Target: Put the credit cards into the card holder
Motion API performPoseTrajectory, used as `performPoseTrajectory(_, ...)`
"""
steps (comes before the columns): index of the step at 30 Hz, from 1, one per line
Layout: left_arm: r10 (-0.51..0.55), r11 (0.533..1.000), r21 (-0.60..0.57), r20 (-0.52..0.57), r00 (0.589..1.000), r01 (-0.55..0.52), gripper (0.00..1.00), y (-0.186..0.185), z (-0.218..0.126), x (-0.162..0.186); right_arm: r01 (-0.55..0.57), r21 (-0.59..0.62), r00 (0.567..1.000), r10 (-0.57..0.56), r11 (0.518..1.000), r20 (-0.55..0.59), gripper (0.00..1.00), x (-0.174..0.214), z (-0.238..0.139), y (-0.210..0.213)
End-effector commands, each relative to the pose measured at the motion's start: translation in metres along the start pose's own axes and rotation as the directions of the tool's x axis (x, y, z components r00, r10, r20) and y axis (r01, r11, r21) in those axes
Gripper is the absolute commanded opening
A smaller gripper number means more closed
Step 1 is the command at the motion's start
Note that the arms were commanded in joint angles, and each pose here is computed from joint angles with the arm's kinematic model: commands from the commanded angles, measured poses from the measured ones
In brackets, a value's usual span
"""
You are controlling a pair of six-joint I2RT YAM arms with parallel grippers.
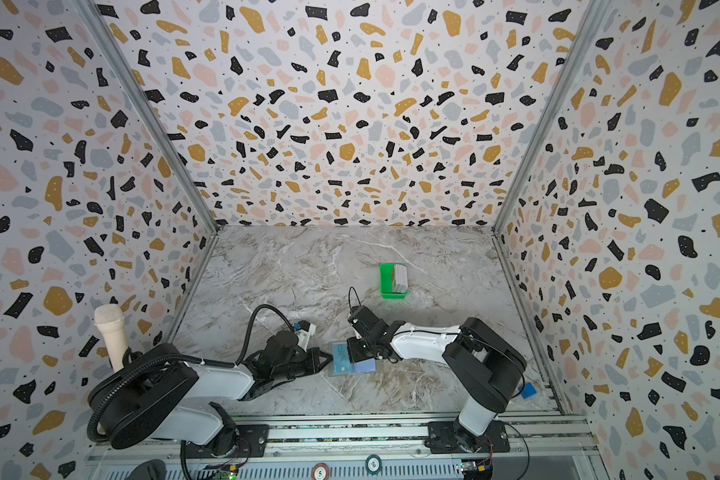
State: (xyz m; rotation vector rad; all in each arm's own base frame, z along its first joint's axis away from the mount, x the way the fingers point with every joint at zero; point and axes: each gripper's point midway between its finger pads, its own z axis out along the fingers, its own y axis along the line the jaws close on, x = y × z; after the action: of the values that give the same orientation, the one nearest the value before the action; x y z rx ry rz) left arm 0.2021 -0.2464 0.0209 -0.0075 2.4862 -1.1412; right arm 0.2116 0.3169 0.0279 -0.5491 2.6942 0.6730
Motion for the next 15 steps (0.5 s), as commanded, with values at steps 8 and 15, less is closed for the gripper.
performPoseTrajectory(8, 0.016, 0.998, 0.053, 0.064, 0.998, -0.019, 0.04, -0.022, -0.02, -0.024, 0.013, 0.019, 1.0, -0.013, 1.0, 0.025, 0.0, -0.003, -0.017, 0.004)
performPoseTrajectory(15, 0.1, 0.992, 0.072, 0.069, 0.993, -0.105, 0.08, -0.05, -0.019, -0.031, 0.05, 0.061, 0.995, -0.055, 0.997, 0.086, 0.32, -0.016, -0.048, 0.001)
